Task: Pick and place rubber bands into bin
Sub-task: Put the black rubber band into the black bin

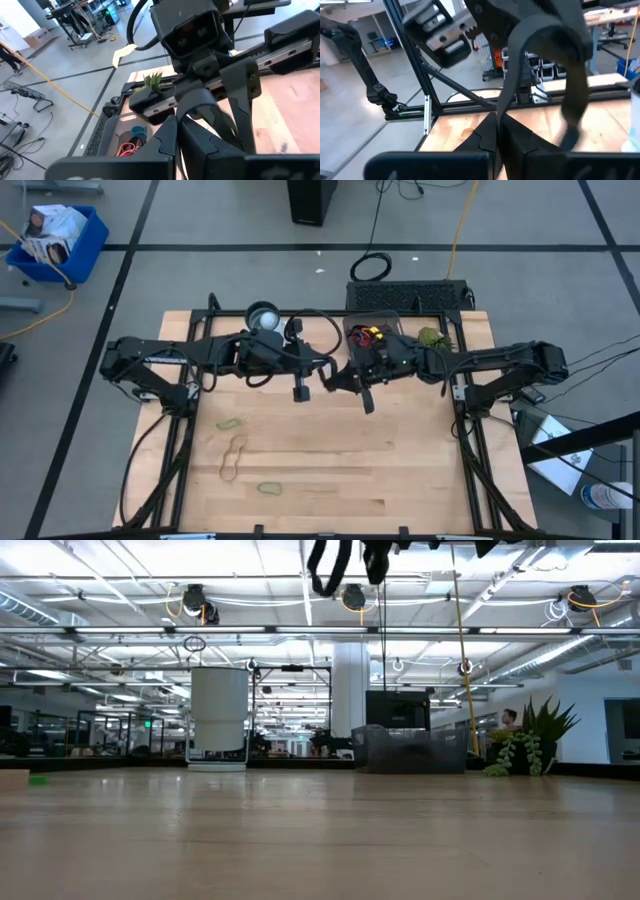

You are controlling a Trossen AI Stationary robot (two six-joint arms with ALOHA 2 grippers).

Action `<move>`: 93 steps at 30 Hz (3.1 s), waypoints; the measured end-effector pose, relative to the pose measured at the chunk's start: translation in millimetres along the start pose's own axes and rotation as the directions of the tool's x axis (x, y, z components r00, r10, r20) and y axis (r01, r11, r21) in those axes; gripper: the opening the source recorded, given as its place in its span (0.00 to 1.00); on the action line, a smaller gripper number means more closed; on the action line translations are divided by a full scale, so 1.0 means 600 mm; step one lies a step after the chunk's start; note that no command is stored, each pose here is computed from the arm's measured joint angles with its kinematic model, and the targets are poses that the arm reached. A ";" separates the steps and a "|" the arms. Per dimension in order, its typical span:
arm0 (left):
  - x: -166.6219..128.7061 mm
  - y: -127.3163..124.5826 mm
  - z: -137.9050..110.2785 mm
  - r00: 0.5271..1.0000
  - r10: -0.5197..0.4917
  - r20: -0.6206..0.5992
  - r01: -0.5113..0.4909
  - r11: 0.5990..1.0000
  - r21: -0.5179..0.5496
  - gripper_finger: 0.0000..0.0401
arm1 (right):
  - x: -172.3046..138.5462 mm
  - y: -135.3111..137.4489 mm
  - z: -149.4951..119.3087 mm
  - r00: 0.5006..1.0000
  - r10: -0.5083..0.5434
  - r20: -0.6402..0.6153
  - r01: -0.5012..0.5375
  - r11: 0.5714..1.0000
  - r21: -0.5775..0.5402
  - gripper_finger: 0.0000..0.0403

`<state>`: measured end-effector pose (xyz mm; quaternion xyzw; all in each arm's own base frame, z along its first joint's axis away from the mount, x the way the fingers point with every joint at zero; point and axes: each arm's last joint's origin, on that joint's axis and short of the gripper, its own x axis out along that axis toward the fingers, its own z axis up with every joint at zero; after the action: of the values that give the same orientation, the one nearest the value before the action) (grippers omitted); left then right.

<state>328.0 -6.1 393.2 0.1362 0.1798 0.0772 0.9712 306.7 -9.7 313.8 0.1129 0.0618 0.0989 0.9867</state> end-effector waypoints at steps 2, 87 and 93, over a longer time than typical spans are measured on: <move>0.000 0.000 0.000 1.000 0.000 0.000 0.000 1.000 -0.002 0.07 | 0.000 0.000 0.000 1.000 0.000 0.000 0.000 1.000 -0.010 0.02; -0.031 -0.023 -0.084 0.832 -0.223 -0.508 0.013 0.924 -0.383 0.60 | -0.119 -0.229 -0.057 0.573 -0.714 -0.402 0.765 0.642 -0.051 0.00; -0.031 -0.023 -0.084 0.834 -0.221 -0.506 0.012 0.924 -0.383 0.60 | -0.106 -0.267 -0.100 0.482 -0.728 -0.488 0.796 0.597 -0.103 0.00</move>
<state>293.6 -10.8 350.1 -0.0851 0.4363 0.0841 0.8918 265.4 -163.6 224.7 0.1125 0.3555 -0.3292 0.8675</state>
